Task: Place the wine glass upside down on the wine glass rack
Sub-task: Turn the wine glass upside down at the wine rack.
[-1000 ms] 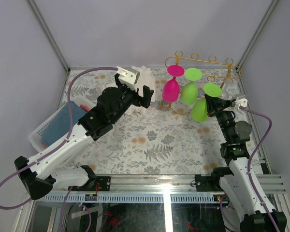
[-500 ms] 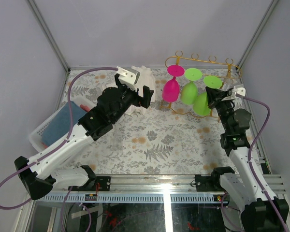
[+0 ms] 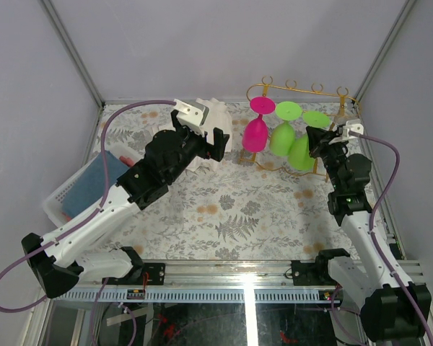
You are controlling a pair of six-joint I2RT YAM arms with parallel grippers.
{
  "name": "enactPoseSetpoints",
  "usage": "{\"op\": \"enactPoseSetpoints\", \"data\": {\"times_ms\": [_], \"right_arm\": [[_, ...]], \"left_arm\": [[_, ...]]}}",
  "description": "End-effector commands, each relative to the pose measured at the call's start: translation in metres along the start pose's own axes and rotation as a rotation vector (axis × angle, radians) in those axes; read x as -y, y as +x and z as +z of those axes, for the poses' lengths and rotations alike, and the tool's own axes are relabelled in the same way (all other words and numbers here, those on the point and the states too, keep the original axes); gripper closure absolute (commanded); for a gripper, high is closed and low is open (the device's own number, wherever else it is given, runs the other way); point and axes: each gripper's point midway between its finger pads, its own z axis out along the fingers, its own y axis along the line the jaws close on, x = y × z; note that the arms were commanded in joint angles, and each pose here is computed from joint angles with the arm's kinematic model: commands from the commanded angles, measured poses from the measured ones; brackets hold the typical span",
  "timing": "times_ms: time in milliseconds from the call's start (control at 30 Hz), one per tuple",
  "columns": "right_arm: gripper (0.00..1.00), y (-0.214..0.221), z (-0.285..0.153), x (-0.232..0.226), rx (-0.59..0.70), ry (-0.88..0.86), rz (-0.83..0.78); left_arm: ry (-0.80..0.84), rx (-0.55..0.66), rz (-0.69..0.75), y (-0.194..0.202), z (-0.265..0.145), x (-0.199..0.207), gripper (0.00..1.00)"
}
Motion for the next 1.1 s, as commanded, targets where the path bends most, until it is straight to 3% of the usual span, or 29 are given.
{"op": "enactPoseSetpoints", "data": {"times_ms": [0, 433, 733, 1067], "right_arm": [[1.00, -0.040, 0.009, 0.006, 0.107, 0.040, -0.013], [0.96, -0.025, 0.017, 0.017, 0.042, 0.094, 0.002], [0.69, -0.013, 0.011, 0.022, 0.009, 0.125, 0.003], [0.51, -0.017, -0.004, 0.023, 0.009, 0.145, 0.005]], "left_arm": [[-0.008, 0.044, -0.005, -0.011, -0.003, -0.004, 0.11], [-0.011, 0.044, -0.003, -0.011, -0.003, -0.005, 0.11], [-0.012, 0.044, -0.004, -0.010, -0.002, -0.005, 0.11], [-0.012, 0.043, -0.002, -0.010, -0.002, -0.005, 0.11]]}}
